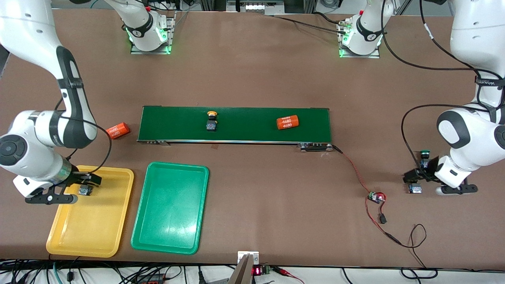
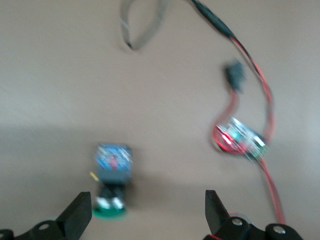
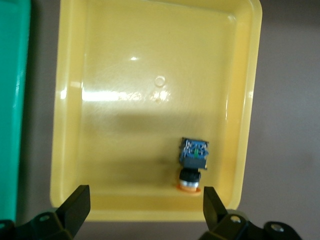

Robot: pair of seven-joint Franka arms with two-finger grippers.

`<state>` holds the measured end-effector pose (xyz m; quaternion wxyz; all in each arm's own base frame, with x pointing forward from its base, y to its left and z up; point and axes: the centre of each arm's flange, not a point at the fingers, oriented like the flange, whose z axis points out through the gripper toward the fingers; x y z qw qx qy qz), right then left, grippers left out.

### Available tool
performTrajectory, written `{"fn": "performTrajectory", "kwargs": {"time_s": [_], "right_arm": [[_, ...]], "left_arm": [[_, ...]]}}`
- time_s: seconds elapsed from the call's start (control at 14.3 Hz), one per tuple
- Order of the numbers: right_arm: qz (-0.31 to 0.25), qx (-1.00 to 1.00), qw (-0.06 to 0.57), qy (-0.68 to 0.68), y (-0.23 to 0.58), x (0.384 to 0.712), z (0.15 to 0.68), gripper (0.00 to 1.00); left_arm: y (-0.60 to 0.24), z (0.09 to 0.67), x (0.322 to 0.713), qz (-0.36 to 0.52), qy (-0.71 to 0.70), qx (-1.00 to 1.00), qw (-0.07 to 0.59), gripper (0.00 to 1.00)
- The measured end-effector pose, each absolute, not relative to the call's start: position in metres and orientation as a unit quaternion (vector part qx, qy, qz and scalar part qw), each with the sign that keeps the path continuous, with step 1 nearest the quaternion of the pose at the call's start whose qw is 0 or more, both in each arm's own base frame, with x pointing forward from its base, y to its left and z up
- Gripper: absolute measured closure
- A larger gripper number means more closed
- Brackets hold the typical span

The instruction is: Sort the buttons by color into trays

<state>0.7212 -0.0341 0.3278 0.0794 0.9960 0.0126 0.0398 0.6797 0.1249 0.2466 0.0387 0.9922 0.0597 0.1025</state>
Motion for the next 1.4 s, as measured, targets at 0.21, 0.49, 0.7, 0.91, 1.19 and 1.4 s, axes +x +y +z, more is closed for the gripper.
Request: {"fn": "performTrajectory", "kwargs": {"time_s": [0.21,0.49,0.7,0.91,1.19,1.4], "right_arm": [[0.023,0.998,0.05,0.0,0.0,0.699,0.355,0.0],[-0.007,0.999,0.043,-0.01,0.046,0.655,0.352,0.0],[-0.019,0.998,0.044,-0.031,0.072,0.619,0.347,0.0],[-0.017,0.998,0.043,-0.047,0.106,0.593,0.338,0.0],[0.005,0.998,0.033,-0.06,0.163,0.563,0.315,0.0],[0.01,0.996,0.024,-0.08,0.204,0.535,0.293,0.0]], "left_arm": [[0.124,0.22,0.683,0.12,0.06,0.991,0.025,0.0],[0.127,0.205,0.68,0.113,0.048,0.992,0.019,0.0],[0.13,0.199,0.68,0.113,0.034,0.993,0.014,0.0],[0.132,0.183,0.676,0.105,-0.004,0.994,0.007,0.0],[0.132,0.167,0.674,0.098,-0.037,0.994,0.003,0.01],[0.132,0.168,0.676,0.101,-0.04,0.994,0.002,0.23]]}}
